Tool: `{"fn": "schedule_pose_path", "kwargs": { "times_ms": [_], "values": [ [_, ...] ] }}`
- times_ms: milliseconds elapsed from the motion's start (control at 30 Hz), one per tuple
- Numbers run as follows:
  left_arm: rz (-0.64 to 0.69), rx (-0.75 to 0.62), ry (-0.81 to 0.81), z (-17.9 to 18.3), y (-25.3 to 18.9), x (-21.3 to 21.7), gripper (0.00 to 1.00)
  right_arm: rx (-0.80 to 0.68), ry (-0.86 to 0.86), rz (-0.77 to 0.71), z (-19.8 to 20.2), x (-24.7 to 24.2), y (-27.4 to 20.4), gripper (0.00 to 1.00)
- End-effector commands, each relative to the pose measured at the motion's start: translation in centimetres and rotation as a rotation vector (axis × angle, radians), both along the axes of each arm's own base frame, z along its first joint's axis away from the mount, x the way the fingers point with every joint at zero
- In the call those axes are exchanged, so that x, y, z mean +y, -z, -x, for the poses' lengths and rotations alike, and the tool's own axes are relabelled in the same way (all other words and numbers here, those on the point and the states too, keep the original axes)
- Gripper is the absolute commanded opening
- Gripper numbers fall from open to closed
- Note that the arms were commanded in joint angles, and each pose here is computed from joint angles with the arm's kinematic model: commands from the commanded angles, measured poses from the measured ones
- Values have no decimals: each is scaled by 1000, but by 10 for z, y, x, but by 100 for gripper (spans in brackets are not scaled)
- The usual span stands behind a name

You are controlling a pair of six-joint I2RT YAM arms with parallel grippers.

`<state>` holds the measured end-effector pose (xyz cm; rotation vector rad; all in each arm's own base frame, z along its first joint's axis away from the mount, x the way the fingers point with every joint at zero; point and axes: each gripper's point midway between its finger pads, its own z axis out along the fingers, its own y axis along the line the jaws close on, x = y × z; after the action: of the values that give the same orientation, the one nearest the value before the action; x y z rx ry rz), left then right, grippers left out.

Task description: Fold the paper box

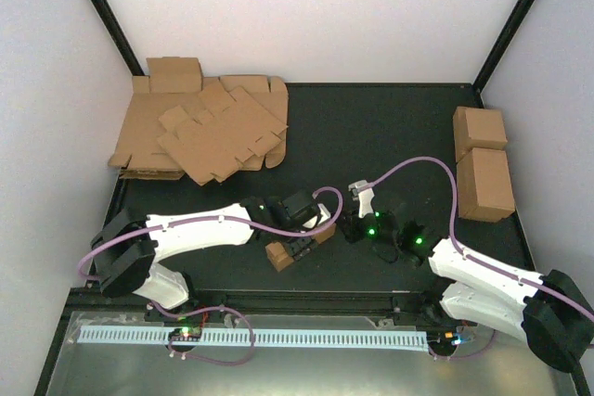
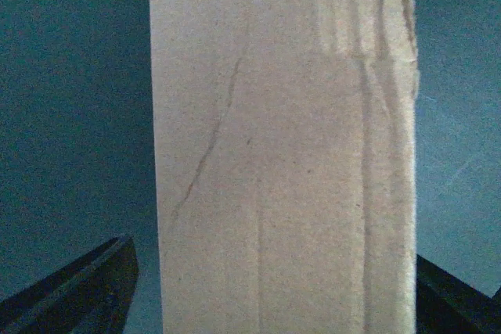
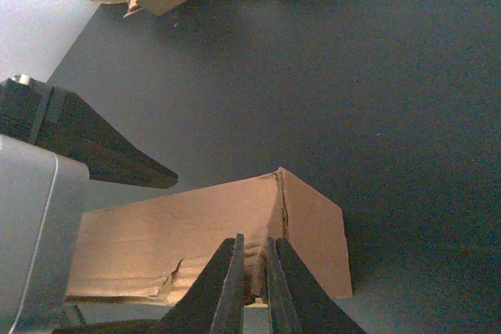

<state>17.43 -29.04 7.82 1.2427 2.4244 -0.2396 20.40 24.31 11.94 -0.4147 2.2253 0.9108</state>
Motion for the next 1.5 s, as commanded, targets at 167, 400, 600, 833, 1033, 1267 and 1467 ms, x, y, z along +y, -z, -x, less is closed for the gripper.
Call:
{"fn": "schedule_pose_path", "kwargs": {
  "times_ms": [167, 400, 600, 833, 1033, 1267, 1467],
  "values": [
    [171, -50, -31, -2, -74, -12, 99, -19, 14, 18, -3, -1, -4, 12],
    [314, -5, -153, 18, -115, 18, 95, -11, 6, 16, -5, 4, -6, 12],
    [461, 164, -433, 43, -113, 59, 61, -11, 5, 24, -6, 3, -6, 12],
    [642, 268, -580, 57, -100, 79, 23, -3, -1, 19, -5, 5, -3, 12],
    [730, 311, -582, 52, -79, 68, 2, 1, -7, 23, -4, 6, -2, 12],
    [800, 292, -557, 45, -87, 62, 2, 5, -3, 27, -4, 5, 1, 12],
    [812, 315, -545, 46, -82, 59, 2, 10, -6, 27, -4, 6, 2, 12]
  ]
}}
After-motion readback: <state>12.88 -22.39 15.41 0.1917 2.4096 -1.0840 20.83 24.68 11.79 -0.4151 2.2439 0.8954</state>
